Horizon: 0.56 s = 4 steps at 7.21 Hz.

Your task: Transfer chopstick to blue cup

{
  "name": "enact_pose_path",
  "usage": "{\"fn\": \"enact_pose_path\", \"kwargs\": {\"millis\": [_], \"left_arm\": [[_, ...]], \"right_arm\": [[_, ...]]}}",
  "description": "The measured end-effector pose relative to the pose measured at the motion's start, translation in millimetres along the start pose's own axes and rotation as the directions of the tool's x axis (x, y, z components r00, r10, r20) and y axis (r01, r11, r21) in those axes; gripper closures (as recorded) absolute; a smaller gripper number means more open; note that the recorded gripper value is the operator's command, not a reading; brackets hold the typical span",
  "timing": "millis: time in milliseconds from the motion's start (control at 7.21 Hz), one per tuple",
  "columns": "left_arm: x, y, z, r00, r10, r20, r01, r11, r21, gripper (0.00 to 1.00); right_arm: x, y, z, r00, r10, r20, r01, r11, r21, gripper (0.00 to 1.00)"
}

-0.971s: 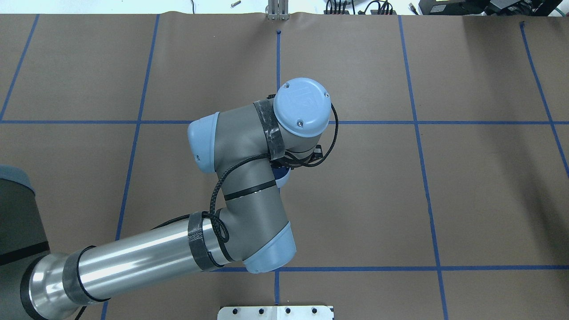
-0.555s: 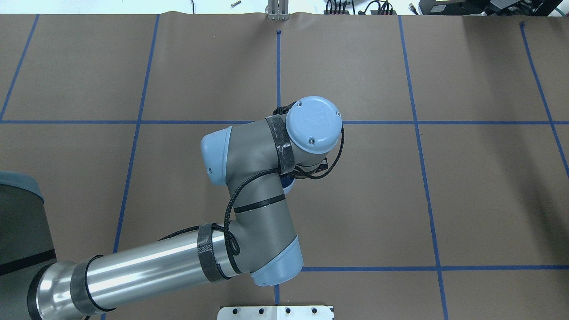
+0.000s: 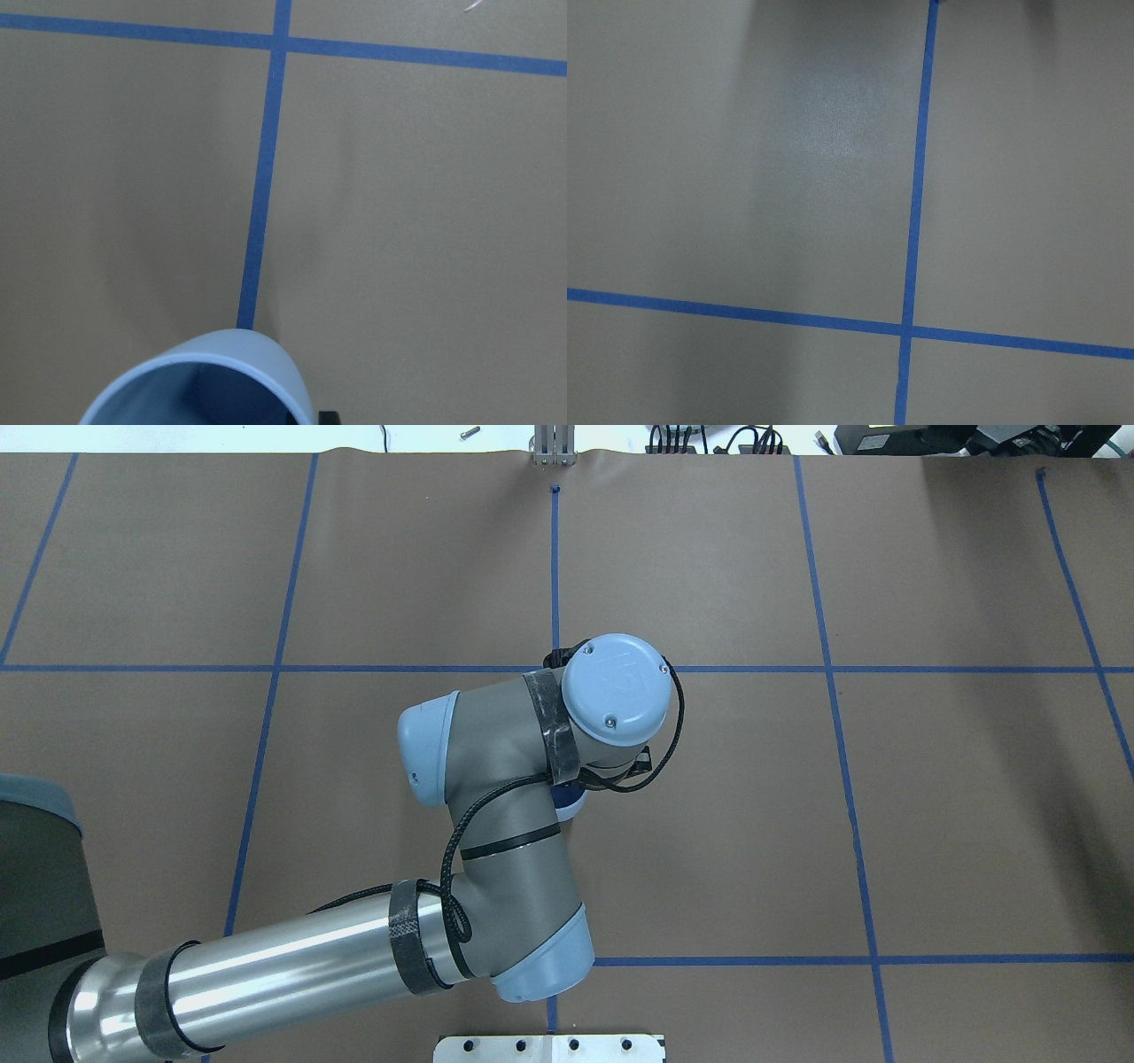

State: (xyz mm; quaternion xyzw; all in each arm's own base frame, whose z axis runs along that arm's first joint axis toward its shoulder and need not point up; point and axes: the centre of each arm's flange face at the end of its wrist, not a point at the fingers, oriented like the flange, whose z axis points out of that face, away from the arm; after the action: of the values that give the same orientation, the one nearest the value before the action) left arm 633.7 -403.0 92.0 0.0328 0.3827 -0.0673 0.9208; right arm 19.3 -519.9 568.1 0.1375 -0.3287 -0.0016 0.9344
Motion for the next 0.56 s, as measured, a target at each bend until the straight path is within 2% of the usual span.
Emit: {"fn": "enact_pose_path", "kwargs": {"millis": [139,278,416,555], "left_arm": [[-2.8,0.2,3.9,1.0,0.003,-0.014,-0.003,1.0,0.002,0.81],[-3.6,0.4,5.0,1.0,0.005,-0.021,-0.005,1.0,0.001,0.57],[-4.3,0.5,5.6,1.0,0.005,-0.023,-0.005,1.0,0.001,0.22],[-4.9,0.4,6.2,1.0,0.007,-0.022,-0.007,1.0,0.003,0.02]], "right_arm": [[0.0,0.0,0.0,1.0,0.0,0.0,0.0,1.0,0.0,0.0],[0.0,0.1,0.0,1.0,0.0,0.001,0.0,1.0,0.0,0.0],[-0.1,0.1,0.0,1.0,0.0,0.001,0.0,1.0,0.0,0.0],[-0.1,0.1,0.0,1.0,0.0,0.001,0.0,1.0,0.0,0.0]]}}
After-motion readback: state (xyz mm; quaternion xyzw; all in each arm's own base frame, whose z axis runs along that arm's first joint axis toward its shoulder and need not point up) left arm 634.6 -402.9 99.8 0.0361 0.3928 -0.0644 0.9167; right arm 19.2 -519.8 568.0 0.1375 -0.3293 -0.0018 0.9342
